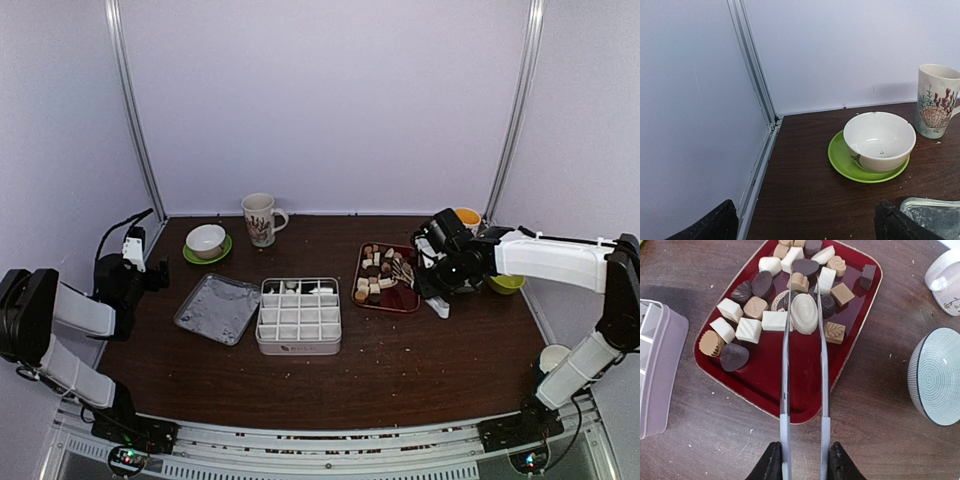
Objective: Pack the chocolate
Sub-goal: Pick up the fake chocolate from the plate.
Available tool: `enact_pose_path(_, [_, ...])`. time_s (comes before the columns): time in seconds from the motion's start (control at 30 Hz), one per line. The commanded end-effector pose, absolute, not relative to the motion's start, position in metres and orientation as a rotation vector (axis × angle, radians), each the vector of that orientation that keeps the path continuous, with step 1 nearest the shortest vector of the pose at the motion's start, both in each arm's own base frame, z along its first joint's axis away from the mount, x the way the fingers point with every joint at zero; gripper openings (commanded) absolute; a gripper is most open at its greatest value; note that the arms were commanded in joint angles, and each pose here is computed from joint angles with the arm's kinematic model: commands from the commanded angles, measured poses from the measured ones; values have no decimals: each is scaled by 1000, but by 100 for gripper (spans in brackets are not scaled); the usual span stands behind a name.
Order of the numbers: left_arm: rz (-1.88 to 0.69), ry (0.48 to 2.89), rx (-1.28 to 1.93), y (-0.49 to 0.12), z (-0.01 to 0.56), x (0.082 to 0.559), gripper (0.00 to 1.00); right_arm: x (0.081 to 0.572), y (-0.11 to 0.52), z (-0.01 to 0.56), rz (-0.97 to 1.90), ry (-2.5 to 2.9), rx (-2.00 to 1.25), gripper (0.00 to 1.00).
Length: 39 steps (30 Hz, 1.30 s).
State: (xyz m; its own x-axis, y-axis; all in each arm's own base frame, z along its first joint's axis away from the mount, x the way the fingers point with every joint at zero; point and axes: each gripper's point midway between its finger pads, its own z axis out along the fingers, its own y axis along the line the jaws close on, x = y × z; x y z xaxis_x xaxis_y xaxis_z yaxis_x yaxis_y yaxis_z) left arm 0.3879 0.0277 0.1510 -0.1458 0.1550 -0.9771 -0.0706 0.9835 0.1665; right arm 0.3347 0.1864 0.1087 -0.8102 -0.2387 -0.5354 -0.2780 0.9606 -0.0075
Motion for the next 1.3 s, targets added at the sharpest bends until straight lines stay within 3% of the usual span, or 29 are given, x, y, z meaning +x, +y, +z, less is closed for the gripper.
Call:
enact_pose_path(0.0, [197, 1666, 66, 29, 163, 393, 98, 334, 189, 141, 168, 2438, -381, 24])
enact_pose_path(0.6, [197, 1667, 67, 29, 163, 393, 98, 300, 245, 194, 486, 2230, -582, 22])
enact_pose_path(1.27, [197, 1667, 66, 29, 163, 393, 98, 284, 271, 219, 585, 2140, -678, 22])
